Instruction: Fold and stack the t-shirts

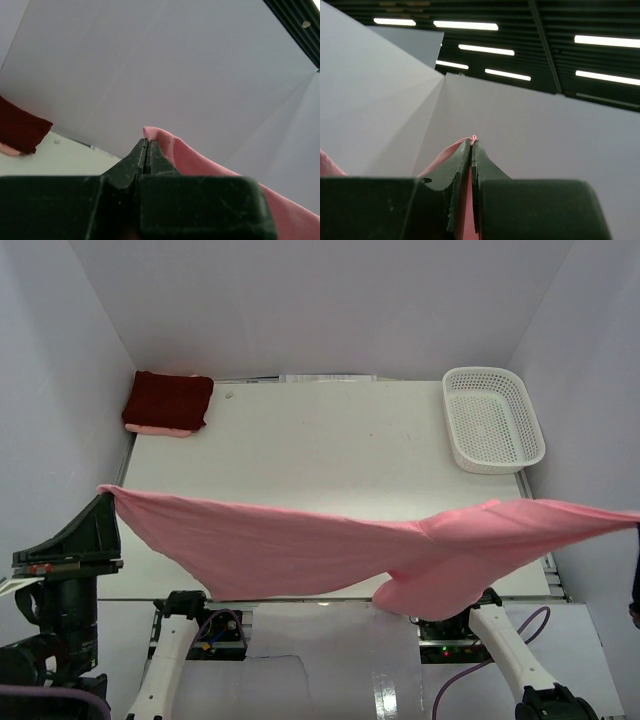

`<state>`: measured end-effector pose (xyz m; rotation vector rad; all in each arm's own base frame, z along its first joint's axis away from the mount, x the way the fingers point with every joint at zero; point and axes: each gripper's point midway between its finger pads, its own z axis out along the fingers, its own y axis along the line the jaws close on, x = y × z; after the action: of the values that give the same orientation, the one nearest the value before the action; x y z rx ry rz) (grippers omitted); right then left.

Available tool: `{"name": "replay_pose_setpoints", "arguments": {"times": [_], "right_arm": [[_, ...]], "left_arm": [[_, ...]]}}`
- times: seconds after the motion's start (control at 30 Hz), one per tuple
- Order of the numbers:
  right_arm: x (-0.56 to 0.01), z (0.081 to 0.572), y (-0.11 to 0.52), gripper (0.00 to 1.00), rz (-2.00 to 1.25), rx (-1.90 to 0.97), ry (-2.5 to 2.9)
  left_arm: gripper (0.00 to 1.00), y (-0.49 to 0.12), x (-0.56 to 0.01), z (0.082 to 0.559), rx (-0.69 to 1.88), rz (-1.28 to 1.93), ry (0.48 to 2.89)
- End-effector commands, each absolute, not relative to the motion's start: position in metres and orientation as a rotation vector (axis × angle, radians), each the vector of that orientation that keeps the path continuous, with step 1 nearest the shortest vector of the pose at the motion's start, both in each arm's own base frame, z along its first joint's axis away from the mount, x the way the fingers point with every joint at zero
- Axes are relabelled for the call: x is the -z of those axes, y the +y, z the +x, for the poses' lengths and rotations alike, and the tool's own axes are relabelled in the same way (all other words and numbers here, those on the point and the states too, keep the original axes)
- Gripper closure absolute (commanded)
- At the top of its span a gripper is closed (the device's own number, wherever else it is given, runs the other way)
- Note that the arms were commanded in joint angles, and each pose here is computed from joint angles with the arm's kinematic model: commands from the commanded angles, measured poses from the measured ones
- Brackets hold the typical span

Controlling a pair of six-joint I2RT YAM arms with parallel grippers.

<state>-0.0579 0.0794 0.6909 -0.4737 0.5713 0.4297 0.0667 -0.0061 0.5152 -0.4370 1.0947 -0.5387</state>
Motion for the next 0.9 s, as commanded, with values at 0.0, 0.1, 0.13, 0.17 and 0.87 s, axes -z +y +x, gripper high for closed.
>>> {"name": "replay_pose_setpoints", "arguments": {"times": [0.0, 0.1, 0.13, 0.17, 0.87], "right_arm": [[-0.718, -0.134, 0.056, 0.92, -0.412, -0.346, 0.342], [-0.722, -0.150, 0.046, 0.92, -0.379, -0.322, 0.295], [-0.722, -0.150, 0.046, 0.92, -0.375, -0.325, 0.293], [-0.721, -0.150, 0.046, 0.92, -0.376, -0.328, 0.292], [-0.487, 0.185, 0.114, 0.92, -0.289, -0.660, 1.139]], "left_arm": [[1.00, 0.008, -0.532, 0.054, 0.504, -0.471, 1.032], [1.00, 0.013, -0.547, 0.042, 0.490, -0.461, 0.993], [1.00, 0.014, -0.553, 0.035, 0.497, -0.457, 0.973], [1.00, 0.014, -0.554, 0.033, 0.499, -0.456, 0.970], [1.00, -0.005, -0.324, 0.198, 0.413, -0.605, 1.463]]}}
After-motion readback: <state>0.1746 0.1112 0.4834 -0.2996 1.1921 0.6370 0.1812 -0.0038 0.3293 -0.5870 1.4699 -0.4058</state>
